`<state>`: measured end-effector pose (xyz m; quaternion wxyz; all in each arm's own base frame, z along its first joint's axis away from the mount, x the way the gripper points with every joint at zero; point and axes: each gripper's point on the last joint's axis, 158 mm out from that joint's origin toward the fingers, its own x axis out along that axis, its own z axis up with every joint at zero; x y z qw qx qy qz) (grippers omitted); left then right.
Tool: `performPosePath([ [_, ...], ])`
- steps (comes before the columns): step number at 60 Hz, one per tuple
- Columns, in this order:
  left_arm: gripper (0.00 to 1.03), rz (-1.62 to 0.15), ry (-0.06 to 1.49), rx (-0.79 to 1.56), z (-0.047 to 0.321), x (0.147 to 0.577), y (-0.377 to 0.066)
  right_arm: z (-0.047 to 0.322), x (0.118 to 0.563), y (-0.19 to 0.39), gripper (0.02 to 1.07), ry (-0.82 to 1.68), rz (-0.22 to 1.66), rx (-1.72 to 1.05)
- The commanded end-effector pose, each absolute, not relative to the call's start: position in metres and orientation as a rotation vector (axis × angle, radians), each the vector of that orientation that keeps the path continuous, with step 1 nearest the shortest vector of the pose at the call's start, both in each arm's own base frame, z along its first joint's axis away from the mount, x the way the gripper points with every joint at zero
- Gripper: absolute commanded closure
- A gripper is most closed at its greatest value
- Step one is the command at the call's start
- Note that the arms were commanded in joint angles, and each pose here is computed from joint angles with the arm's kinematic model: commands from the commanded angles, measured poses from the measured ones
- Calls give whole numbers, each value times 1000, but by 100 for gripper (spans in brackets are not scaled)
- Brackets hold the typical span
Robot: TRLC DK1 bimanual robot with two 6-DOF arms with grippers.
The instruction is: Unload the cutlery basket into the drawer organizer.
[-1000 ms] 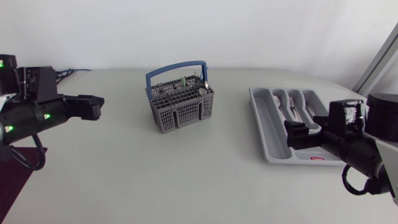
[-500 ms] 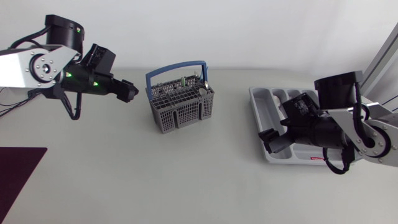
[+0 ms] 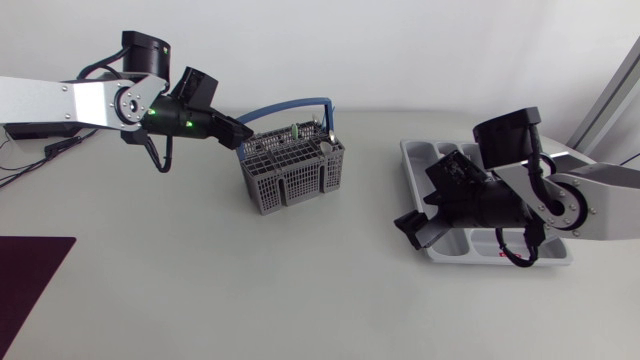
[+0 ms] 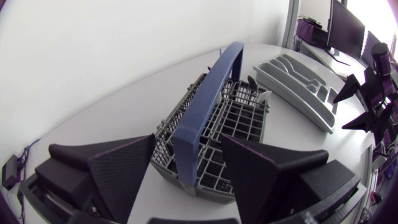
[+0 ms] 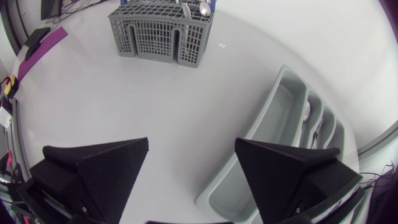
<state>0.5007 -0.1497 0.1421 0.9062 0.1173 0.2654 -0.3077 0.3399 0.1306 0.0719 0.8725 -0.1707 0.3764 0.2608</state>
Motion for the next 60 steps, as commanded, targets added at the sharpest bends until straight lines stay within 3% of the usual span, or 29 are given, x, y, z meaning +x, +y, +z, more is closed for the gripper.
performPosePath([
  [1, 29, -664, 540, 271, 134, 507, -160, 71, 342, 137, 7, 789, 567, -375],
  [10, 48, -675, 527, 297, 127, 509, -162, 70, 342, 138, 7, 790, 574, -379],
  [13, 63, -675, 521, 299, 128, 510, -163, 70, 342, 138, 7, 789, 579, -376],
  [17, 93, -674, 519, 302, 128, 512, -162, 68, 340, 140, 7, 794, 588, -372],
  [19, 100, -671, 520, 300, 128, 514, -161, 67, 340, 140, 7, 797, 588, -372],
  [42, 100, -785, 555, 307, 123, 479, -152, 69, 333, 138, 7, 798, 595, -381],
  [60, 100, -966, 588, 342, 116, 400, -165, 78, 316, 140, 7, 781, 612, -390],
])
